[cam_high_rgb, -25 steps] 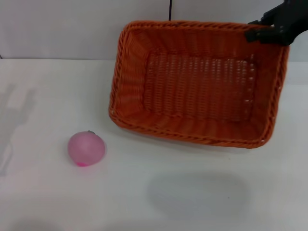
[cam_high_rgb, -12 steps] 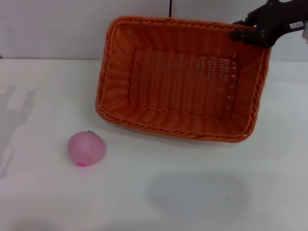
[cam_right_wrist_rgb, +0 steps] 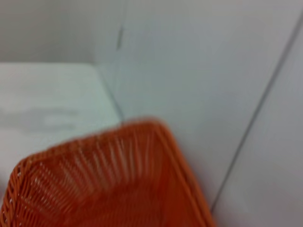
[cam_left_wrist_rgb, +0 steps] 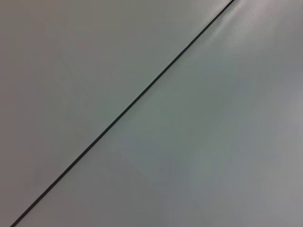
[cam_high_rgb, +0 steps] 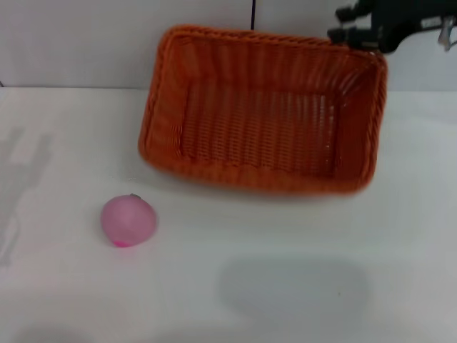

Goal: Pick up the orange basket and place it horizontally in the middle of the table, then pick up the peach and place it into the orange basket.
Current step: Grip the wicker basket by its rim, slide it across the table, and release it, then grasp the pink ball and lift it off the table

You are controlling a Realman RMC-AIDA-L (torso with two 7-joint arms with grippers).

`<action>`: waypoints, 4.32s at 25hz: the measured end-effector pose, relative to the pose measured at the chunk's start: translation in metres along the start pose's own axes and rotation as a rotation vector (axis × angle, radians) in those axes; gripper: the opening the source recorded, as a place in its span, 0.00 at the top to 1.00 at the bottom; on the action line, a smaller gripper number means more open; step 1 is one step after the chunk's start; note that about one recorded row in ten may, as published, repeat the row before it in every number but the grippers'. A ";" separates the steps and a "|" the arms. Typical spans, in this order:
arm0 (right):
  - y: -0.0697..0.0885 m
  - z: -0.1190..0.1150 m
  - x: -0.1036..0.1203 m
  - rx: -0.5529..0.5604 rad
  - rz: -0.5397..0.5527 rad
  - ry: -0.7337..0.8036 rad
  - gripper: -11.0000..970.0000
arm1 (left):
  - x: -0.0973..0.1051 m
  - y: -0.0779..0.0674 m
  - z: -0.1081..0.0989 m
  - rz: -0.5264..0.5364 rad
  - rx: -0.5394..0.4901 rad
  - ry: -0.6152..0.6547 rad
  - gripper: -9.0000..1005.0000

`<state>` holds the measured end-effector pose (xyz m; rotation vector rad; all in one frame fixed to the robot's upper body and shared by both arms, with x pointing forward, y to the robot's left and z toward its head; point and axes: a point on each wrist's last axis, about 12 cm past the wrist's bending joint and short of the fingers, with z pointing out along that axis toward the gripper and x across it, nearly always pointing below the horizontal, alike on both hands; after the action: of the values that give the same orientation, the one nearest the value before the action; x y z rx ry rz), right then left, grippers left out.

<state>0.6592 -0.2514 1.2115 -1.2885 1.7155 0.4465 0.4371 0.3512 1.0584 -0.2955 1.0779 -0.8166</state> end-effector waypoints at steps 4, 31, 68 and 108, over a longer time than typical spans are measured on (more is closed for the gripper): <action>-0.003 -0.015 0.000 0.080 0.005 -0.071 0.65 | 0.000 0.000 0.000 0.001 -0.002 0.002 0.28; 0.170 -0.106 0.166 0.580 0.406 -0.983 0.37 | 0.011 0.002 0.000 0.217 0.293 0.564 0.29; 0.213 -0.151 0.214 1.099 0.508 -1.024 0.37 | 0.068 0.015 -0.019 0.320 0.244 1.010 0.31; 0.203 -0.145 0.217 1.107 0.545 -0.995 0.37 | 0.036 0.025 0.000 0.280 0.138 0.834 0.78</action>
<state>0.4057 -0.4006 1.0613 0.2359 1.0589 0.2669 0.4562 0.3428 1.0202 0.3485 1.7777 -0.7645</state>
